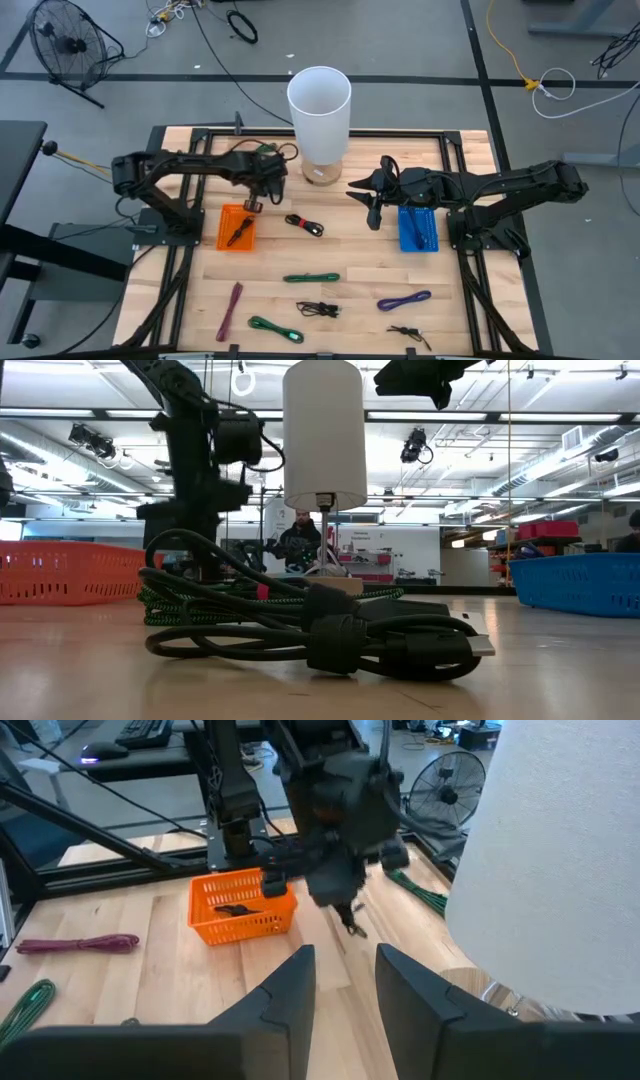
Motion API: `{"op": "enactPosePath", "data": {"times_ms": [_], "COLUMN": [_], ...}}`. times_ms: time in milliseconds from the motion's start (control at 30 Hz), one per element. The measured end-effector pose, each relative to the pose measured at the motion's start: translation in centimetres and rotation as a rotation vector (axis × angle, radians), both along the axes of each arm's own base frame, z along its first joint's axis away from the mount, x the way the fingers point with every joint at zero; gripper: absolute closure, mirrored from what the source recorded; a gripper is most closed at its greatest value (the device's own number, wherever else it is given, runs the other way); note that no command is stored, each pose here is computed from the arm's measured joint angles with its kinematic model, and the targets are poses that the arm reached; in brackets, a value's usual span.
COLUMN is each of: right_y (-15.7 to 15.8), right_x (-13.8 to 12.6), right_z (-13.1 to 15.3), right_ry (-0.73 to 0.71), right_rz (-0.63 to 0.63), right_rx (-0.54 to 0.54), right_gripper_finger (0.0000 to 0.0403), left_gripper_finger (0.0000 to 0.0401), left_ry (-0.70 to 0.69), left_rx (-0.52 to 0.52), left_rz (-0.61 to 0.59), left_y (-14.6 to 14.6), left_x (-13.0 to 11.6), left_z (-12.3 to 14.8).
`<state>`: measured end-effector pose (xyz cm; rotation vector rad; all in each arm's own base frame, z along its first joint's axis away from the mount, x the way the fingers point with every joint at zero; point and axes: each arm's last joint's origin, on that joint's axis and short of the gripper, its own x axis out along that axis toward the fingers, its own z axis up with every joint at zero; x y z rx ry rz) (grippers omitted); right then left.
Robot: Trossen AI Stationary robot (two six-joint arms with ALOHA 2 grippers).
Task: Pick & Place USB Port
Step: Put the black charger cable into the orange bin
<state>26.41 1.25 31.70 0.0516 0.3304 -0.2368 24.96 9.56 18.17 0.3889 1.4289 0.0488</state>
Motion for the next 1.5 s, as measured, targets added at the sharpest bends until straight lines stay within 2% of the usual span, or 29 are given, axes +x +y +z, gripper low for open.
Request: {"op": "enactPosePath", "data": {"times_ms": [200, 433, 533, 667, 967, 1233, 1500], "right_y": [-0.1, -0.1, -0.1, -0.1, -0.1, -0.1, -0.1], "right_x": [0.0, 0.0, 0.0, 0.0, 0.0, 0.0, -0.1], "right_z": [0.0, 0.0, 0.0, 0.0, 0.0, 0.0, -0.1], "right_ry": [0.003, 0.002, 0.001, 0.004, 0.013, 0.014, 0.02], "right_rz": [-0.017, -0.04, -0.04, -0.039, -0.024, -0.024, -0.023], "right_rx": [-0.007, -0.022, -0.022, -0.023, -0.06, -0.06, -0.06], "right_gripper_finger": [0.0295, 0.0295, 0.0295, 0.0295, 0.0295, 0.0295, 0.0295], "left_gripper_finger": [0.0396, 0.0395, 0.0396, 0.0396, 0.0397, 0.0379, 0.0361], "left_ry": [-0.022, -0.196, -0.203, -0.159, -0.094, -0.117, -0.111], "left_rx": [-0.091, -0.391, -0.485, -0.527, -0.578, -0.526, -0.528], "left_rz": [0.235, 0.607, 0.751, 0.9, 0.978, 1.007, 1.045], "left_y": [-0.8, -2.6, -3.6, -5.4, -8.8, -9.2, -9.3], "left_x": [-2.0, -4.7, -5.7, -6.3, -6.2, -6.2, -6.3], "left_z": [3.6, 7.2, 8.0, 7.6, 5.7, 5.6, 5.6]}}
